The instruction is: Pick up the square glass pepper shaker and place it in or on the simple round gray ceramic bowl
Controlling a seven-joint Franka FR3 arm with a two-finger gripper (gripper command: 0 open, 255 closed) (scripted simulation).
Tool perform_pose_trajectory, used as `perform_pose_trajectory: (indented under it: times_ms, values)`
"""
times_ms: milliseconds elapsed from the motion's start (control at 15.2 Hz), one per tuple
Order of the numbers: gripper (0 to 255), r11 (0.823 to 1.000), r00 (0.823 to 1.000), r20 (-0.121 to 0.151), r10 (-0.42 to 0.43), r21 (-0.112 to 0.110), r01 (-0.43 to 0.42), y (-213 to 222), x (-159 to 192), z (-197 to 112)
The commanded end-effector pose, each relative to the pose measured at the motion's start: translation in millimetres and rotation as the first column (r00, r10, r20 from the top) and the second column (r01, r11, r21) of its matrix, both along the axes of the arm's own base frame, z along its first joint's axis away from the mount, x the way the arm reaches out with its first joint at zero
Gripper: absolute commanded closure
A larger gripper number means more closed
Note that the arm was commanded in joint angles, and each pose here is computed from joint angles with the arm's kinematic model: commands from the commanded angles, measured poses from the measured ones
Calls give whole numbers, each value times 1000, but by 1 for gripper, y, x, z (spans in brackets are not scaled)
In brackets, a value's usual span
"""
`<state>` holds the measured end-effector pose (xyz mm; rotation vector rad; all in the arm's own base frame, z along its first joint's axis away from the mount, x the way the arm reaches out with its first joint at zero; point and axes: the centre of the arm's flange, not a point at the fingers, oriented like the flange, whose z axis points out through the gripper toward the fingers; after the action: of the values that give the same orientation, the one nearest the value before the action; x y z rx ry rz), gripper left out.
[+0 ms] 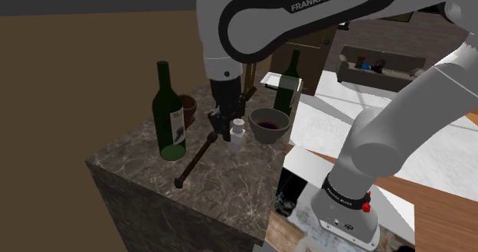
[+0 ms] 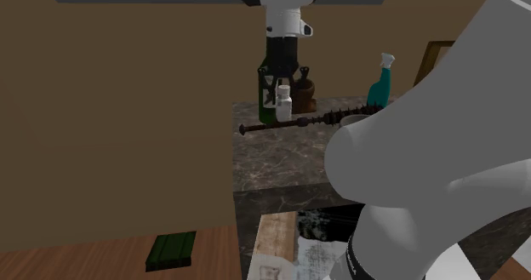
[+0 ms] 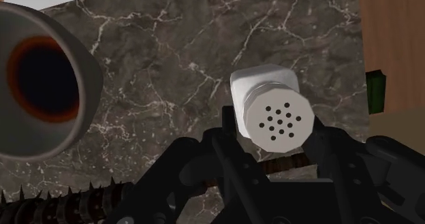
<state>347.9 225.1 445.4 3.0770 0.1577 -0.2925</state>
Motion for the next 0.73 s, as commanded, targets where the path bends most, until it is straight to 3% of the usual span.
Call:
perform_pose_trajectory:
  times_ms: [0, 660]
  values:
    - [255, 1000, 1000, 0, 0, 0, 0, 0, -1, 10]
    - [255, 1000, 1000, 0, 0, 0, 0, -13, 1, 56]
